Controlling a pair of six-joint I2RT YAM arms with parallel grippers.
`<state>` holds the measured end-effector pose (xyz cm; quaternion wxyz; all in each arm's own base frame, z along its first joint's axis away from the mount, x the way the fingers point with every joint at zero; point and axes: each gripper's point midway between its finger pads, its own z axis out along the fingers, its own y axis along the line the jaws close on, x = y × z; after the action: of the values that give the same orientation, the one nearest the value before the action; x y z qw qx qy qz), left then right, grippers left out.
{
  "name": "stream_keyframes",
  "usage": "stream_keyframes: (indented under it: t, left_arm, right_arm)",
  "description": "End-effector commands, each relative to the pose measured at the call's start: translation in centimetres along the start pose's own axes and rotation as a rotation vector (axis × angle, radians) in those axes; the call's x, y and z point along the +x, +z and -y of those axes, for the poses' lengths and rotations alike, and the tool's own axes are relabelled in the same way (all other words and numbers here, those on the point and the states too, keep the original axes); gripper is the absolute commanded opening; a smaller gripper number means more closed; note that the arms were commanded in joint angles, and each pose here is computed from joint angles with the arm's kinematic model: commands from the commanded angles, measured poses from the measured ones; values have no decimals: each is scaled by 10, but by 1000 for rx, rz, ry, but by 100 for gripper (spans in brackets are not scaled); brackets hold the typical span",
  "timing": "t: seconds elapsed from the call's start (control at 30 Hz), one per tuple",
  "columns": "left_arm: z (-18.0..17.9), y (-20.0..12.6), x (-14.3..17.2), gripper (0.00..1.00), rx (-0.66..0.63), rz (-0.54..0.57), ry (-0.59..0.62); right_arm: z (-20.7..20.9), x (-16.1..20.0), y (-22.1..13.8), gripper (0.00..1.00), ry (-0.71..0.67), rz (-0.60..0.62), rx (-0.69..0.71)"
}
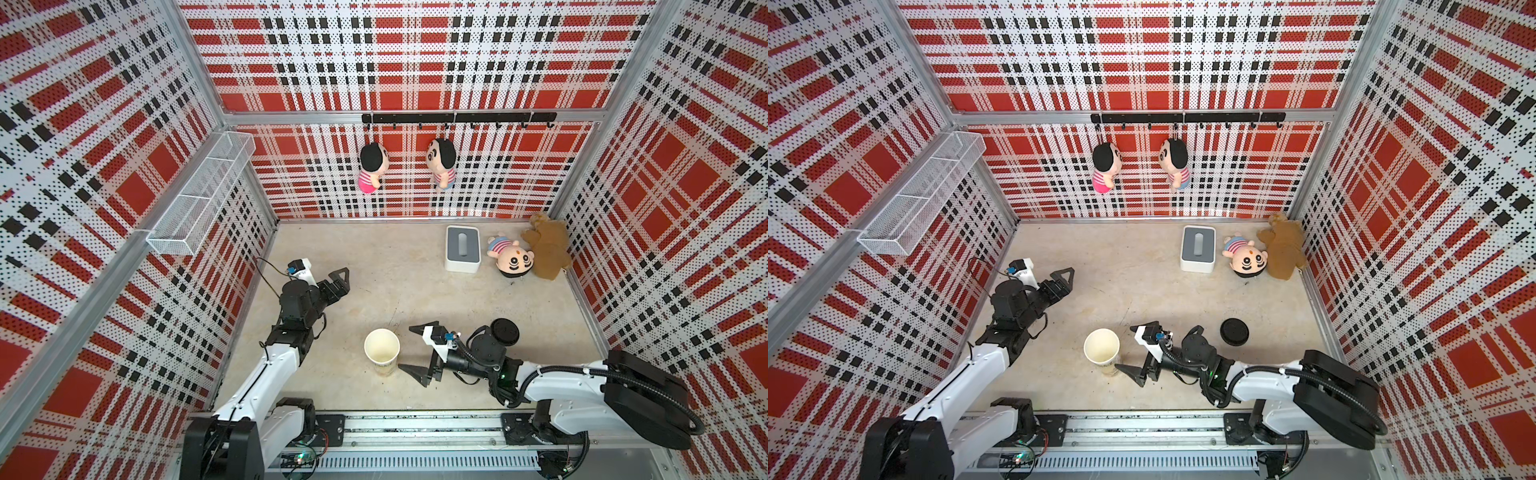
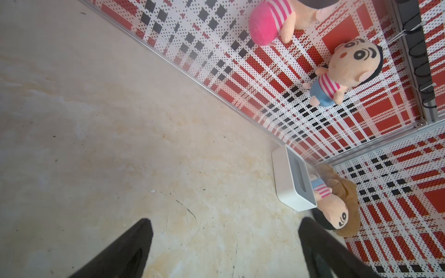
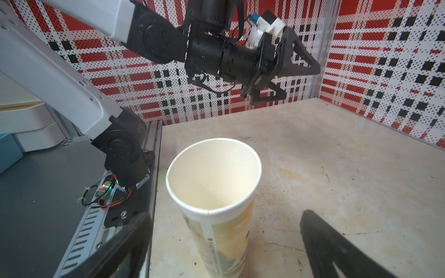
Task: Put the leak-proof paper on the milk tea cups
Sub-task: Pick up the cup at the center of the board.
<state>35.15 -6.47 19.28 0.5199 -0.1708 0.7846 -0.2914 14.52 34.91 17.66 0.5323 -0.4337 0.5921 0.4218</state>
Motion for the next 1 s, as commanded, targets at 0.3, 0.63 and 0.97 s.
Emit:
stream_keyframes:
  t: [0.3,0.63,0.97]
  left_arm:
    - [10,4,1,98,11,-28,45]
    - [8,6,6,98,3,-54,57]
    - [8,6,6,98,-9,-70,74]
  right_arm:
    - [-1,0,41,100,-11,57,-19]
    - [-8,6,67,100,-2,53,-66]
    - [-19,14,87,100,0,33,-123]
